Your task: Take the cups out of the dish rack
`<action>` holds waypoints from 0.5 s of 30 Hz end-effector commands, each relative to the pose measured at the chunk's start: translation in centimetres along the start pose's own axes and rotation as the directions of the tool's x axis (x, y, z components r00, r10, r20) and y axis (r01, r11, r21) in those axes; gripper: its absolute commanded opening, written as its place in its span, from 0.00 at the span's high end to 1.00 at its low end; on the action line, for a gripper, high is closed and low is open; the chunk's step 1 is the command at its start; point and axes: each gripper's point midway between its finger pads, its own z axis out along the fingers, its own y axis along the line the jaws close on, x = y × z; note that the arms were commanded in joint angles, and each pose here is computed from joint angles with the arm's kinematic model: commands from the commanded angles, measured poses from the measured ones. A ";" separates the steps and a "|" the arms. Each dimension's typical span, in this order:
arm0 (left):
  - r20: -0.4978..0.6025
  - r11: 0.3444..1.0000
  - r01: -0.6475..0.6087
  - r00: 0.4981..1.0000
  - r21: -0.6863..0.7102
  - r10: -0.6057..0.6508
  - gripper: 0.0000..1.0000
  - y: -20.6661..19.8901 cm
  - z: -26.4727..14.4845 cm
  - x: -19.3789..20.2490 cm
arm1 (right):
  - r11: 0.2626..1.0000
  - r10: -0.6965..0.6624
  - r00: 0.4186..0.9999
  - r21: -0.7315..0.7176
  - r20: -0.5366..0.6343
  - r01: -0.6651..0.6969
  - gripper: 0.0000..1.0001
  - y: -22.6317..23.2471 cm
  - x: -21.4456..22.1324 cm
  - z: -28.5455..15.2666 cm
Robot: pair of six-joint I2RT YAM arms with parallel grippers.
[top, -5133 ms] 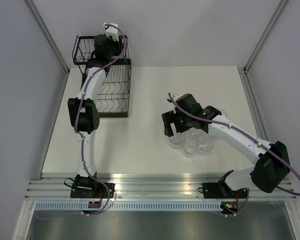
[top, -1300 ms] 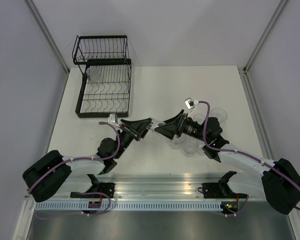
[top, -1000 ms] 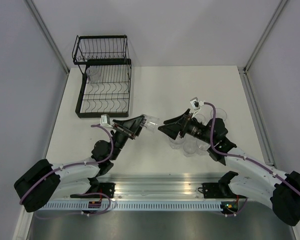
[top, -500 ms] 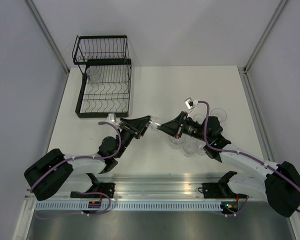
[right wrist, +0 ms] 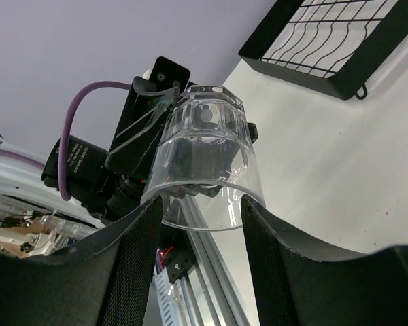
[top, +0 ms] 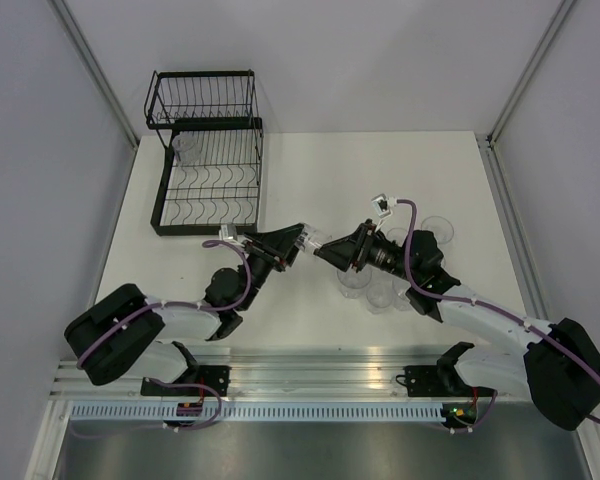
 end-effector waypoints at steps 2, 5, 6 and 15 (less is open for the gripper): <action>-0.168 0.986 0.086 0.984 0.140 -0.062 0.98 -3.9 0.1 3.9 | 0.989 -0.057 0.998 -0.134 0.040 0.062 0.37 3.8 -1.8 0.6; -0.189 0.982 0.100 0.980 0.162 -0.068 0.98 -4.1 0.2 4.3 | 0.989 -0.058 0.997 -0.135 0.041 0.063 0.37 3.8 -1.9 0.6; -0.190 0.981 0.105 0.979 0.164 -0.073 0.98 -4.1 0.2 4.4 | 0.989 -0.058 0.997 -0.132 0.041 0.063 0.37 3.7 -1.8 0.6; -0.141 0.980 0.109 0.986 0.165 -0.086 0.98 -4.0 -0.7 3.3 | 0.994 -0.093 0.994 -0.059 0.052 0.096 0.33 2.8 -2.1 0.2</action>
